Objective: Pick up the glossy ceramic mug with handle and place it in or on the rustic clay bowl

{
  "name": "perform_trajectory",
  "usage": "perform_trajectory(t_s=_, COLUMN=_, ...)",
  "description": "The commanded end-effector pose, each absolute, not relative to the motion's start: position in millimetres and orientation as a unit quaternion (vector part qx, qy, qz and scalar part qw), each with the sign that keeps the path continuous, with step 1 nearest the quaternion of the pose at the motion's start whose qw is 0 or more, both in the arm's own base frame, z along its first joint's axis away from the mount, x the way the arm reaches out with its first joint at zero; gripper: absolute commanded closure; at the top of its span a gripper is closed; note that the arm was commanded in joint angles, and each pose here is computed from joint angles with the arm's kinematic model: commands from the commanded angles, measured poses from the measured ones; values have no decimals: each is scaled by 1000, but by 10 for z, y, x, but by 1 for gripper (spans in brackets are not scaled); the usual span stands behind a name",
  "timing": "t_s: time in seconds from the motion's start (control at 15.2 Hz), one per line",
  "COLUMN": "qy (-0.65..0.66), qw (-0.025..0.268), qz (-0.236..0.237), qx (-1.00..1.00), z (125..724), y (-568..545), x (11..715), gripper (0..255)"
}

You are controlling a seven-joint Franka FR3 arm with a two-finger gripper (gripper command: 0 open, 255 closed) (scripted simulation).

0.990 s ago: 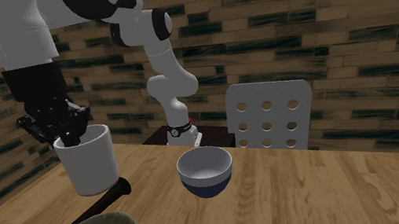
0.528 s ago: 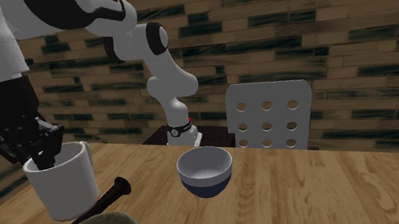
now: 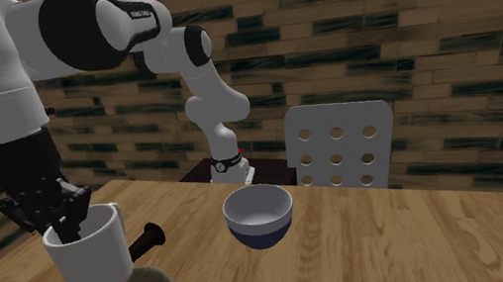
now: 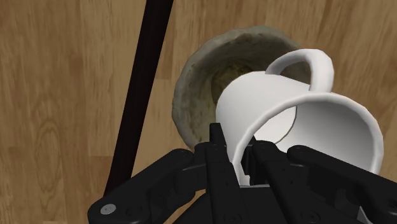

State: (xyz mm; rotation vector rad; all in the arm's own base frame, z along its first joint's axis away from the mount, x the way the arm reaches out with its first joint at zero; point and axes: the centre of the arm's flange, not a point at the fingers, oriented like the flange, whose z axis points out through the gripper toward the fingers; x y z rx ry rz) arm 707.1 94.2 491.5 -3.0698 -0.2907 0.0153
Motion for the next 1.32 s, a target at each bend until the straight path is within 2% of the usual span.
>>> perform_trajectory(t_s=0.0, qy=-94, qw=29, qz=4, qx=-995, z=4810, y=939, x=7059, gripper=255)
perform_trajectory(t_s=0.26, qy=-94, qw=29, qz=4, qx=-995, z=4568, y=939, x=7059, gripper=255)
perform_trajectory(t_s=0.79, qy=-94, qw=29, qz=4, qx=-995, z=4568, y=939, x=7059, gripper=255)
perform_trajectory(t_s=0.86, qy=-94, qw=29, qz=4, qx=-995, z=4568, y=939, x=7059, gripper=0)
perform_trajectory(t_s=1.25, qy=-94, qw=29, qz=4, qx=-995, z=4700, y=931, x=7061, gripper=0)
